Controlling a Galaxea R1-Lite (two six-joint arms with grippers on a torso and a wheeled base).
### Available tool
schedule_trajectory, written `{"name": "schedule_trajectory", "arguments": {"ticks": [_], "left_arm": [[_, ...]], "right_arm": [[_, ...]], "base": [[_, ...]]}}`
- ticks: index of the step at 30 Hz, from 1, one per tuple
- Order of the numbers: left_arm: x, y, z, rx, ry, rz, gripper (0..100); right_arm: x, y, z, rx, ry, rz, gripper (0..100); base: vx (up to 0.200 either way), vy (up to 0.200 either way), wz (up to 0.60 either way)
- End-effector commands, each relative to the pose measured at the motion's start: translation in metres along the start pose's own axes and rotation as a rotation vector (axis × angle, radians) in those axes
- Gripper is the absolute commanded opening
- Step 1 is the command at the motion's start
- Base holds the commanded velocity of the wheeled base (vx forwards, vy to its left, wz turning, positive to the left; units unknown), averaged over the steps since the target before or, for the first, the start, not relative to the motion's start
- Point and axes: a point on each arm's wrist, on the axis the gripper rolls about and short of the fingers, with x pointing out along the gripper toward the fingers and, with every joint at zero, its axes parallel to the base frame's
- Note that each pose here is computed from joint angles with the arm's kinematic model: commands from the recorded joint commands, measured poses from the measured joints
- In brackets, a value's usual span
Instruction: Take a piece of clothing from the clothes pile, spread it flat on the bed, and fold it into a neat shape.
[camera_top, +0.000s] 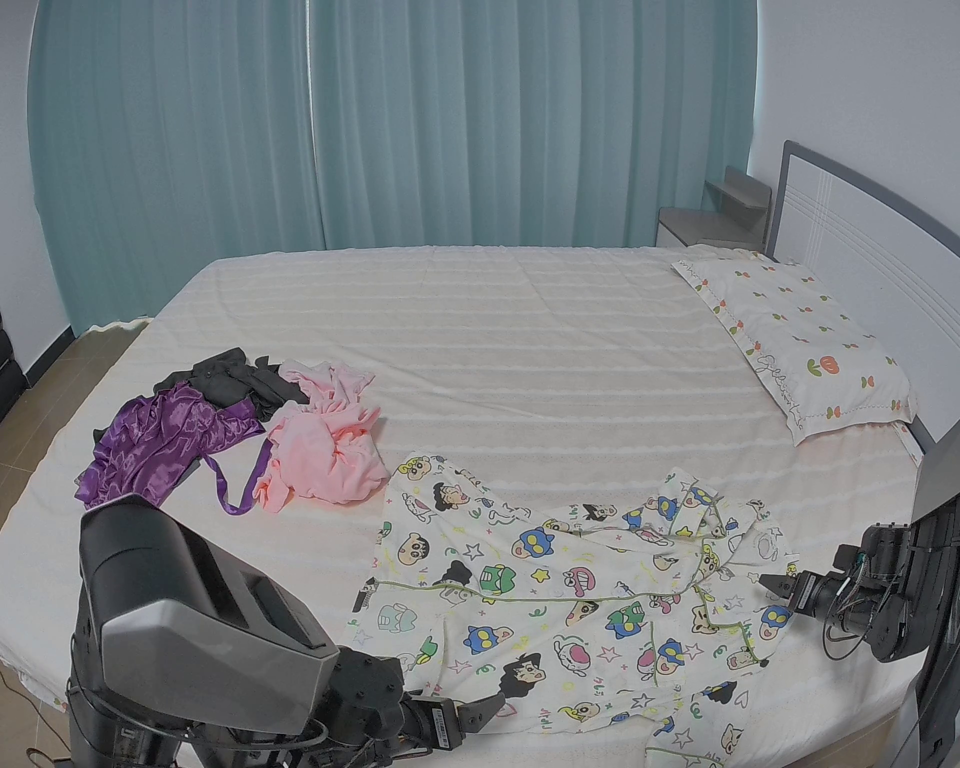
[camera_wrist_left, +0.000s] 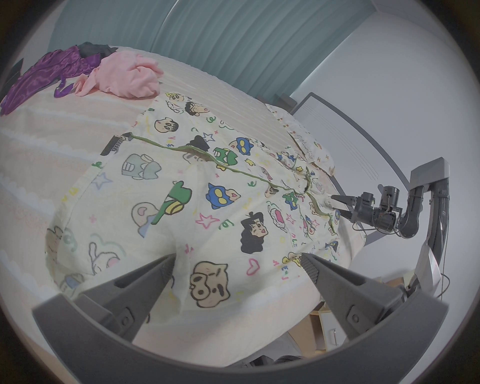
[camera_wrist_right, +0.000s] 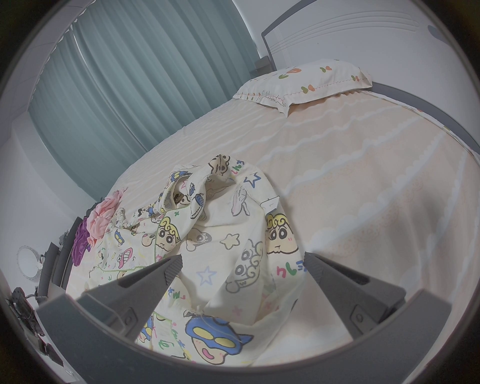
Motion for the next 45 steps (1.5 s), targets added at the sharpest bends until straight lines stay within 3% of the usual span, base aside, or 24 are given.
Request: {"name": "schedule_trajectory", "arguments": {"ticks": [1,8,11,19,26,32,41,45], "left_arm": [[-0.001,-0.006,0.000,0.006,-0.014,-0.030,100],[-0.001,-0.010,0.005,-0.066,-0.050,-0.035,100],[-0.003,-0.012,0.014,-0.236,-0.108,-0.036,100],[0.004,0.028,0.035,-0.394,-0.250,0.142,100],[0.002,0.044,0.071,-0.523,-0.406,0.141,100],[0.003,0.058,0.095,-0.483,-0.494,0.164,100],[-0.009,0.062,0.118,-0.395,-0.574,0.174,100],[-0.012,0.068,0.110,-0.392,-0.504,0.159,100]], "right_arm": [[0.000,0.000,0.001,-0.004,-0.015,0.004,100],[0.000,0.000,0.001,-0.004,-0.013,0.005,100],[0.000,0.000,0.001,-0.004,-0.013,0.003,100],[0.000,0.001,0.001,-0.004,-0.015,0.004,100],[0.000,0.000,0.001,-0.004,-0.013,0.005,100],[0.000,0.001,0.001,-0.004,-0.015,0.004,100],[-0.001,0.000,0.001,-0.003,-0.015,0.003,100],[-0.001,0.000,0.001,-0.003,-0.015,0.003,100]], "base": [[0.000,0.000,0.00],[0.000,0.000,0.00],[0.000,0.000,0.00],[0.000,0.000,0.00],[0.000,0.000,0.00],[0.000,0.000,0.00],[0.000,0.000,0.00],[0.000,0.000,0.00]]}}
